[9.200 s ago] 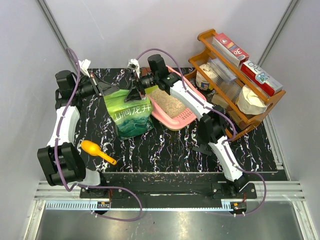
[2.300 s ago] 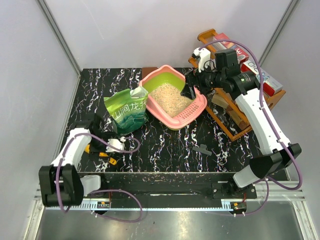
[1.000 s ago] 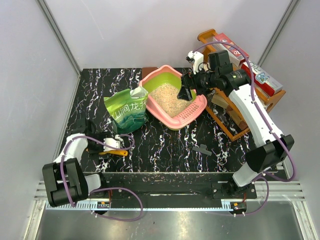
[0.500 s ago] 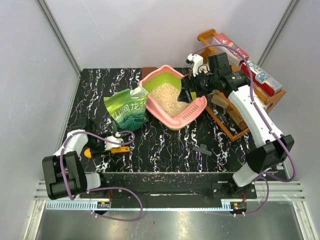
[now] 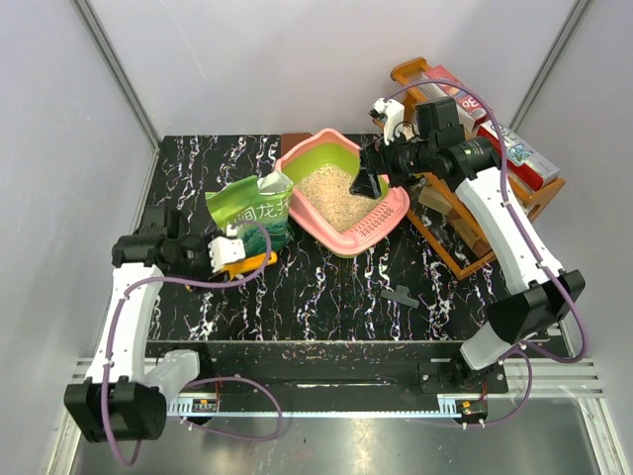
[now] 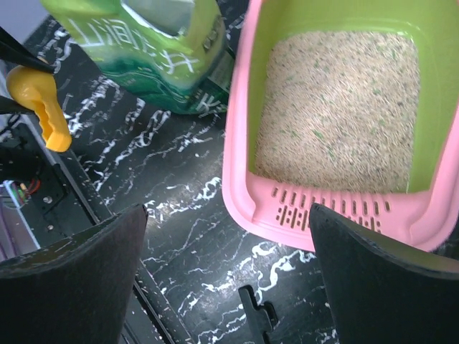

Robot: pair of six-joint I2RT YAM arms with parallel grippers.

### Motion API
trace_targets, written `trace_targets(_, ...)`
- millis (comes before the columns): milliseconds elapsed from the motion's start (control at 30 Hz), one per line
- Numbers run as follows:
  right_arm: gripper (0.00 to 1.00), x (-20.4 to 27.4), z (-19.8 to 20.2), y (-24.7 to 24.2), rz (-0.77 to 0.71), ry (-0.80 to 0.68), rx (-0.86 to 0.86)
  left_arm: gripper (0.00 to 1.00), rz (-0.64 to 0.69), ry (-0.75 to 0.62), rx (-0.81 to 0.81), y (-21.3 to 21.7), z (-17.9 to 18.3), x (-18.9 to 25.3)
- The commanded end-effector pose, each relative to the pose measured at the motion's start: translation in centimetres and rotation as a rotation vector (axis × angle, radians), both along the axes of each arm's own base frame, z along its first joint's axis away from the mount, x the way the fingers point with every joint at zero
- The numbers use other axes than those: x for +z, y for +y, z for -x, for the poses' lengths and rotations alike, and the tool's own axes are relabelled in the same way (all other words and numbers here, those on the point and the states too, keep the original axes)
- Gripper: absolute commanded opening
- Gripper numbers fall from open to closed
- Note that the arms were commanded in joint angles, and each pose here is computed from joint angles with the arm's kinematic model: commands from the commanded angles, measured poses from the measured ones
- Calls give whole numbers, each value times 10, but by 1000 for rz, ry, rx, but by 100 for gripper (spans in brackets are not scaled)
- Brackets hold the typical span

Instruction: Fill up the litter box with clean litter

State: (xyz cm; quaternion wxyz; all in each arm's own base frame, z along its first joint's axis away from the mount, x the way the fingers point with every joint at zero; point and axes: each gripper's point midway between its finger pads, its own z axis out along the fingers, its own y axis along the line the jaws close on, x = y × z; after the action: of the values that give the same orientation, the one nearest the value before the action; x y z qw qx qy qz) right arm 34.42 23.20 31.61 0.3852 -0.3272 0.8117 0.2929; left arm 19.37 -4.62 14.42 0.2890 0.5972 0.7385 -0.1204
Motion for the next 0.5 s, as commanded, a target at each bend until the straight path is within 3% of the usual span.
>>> trace_targets(0, 100, 56, 16, 14, -142, -98, 104, 0, 310, -27, 8, -63, 2, 90)
trace_targets(233, 100, 127, 42, 36, -344, -155, 273, 0, 625, 33, 137, -122, -45, 185)
trace_targets(467, 98, 151, 42, 54, -489, -120, 339, 0, 736, 60, 156, -158, -94, 220)
